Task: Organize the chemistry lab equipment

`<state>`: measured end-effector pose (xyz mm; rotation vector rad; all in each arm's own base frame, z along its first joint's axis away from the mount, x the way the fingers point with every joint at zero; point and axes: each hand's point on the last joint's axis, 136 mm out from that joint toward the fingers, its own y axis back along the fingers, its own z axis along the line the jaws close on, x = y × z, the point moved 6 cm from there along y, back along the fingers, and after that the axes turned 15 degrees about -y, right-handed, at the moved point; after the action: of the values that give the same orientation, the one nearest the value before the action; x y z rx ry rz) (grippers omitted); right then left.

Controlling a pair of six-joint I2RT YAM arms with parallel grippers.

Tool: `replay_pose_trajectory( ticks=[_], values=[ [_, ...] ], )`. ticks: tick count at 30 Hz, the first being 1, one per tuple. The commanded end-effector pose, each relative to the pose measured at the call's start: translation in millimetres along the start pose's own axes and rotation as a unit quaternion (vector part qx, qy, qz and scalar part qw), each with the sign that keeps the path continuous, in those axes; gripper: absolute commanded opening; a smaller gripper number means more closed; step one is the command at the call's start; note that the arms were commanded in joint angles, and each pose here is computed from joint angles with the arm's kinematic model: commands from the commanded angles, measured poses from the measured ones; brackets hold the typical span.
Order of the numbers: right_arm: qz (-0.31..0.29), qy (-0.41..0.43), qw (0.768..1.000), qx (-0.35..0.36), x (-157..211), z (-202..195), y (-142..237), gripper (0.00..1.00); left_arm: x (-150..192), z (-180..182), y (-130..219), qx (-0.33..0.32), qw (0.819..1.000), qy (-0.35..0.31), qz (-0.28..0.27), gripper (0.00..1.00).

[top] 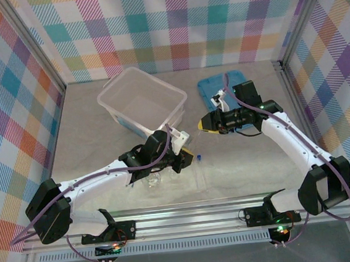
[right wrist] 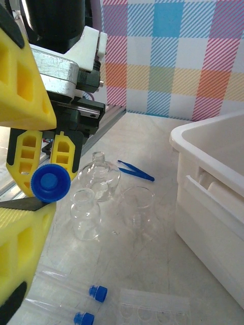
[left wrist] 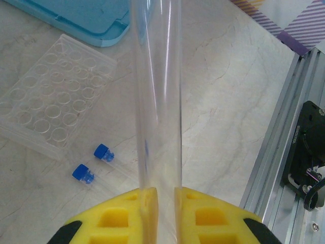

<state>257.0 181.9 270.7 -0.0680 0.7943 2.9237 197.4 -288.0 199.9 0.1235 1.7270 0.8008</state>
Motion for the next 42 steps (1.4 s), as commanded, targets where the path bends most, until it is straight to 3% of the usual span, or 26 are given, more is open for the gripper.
replay_pose_trajectory(
  ticks=[1, 17, 31, 33, 36, 38, 39, 40, 42],
  values=[
    [0.023, 0.021, 0.999, -0.028, 1, 6, -2, 0.38, -9, -3, 6, 0.012, 0.999, -0.014, -0.028, 0.04],
    [0.049, 0.020, 0.998, -0.038, -1, 4, -14, 0.31, -11, -7, 7, 0.025, 0.999, -0.016, -0.035, 0.03],
    [0.049, 0.027, 0.998, -0.030, 1, 6, -12, 0.13, -9, -4, 4, 0.018, 0.999, -0.013, -0.029, 0.07],
    [0.042, 0.028, 0.999, -0.018, 1, 5, -11, 0.11, -9, -3, 5, 0.011, 0.999, -0.011, -0.030, 0.22],
    [0.020, 0.036, 0.999, 0.004, -1, 3, -8, 0.10, -9, -1, 6, 0.001, 0.999, -0.010, -0.031, 0.34],
    [0.005, 0.040, 0.999, 0.017, -2, 3, -7, 0.10, -9, 1, 8, -0.010, 0.999, -0.006, -0.033, 0.53],
    [-0.003, 0.044, 0.999, 0.026, -2, 3, -6, 0.11, -10, 3, 10, -0.020, 0.999, -0.002, -0.034, 0.78],
    [-0.011, 0.049, 0.998, 0.034, -4, 3, -5, 0.11, -10, 5, 11, -0.029, 0.999, 0.000, -0.034, 0.90],
    [-0.031, 0.055, 0.997, 0.055, -5, 3, -3, 0.11, -9, 10, 15, -0.051, 0.998, 0.008, -0.035, 1.00]
  ],
)
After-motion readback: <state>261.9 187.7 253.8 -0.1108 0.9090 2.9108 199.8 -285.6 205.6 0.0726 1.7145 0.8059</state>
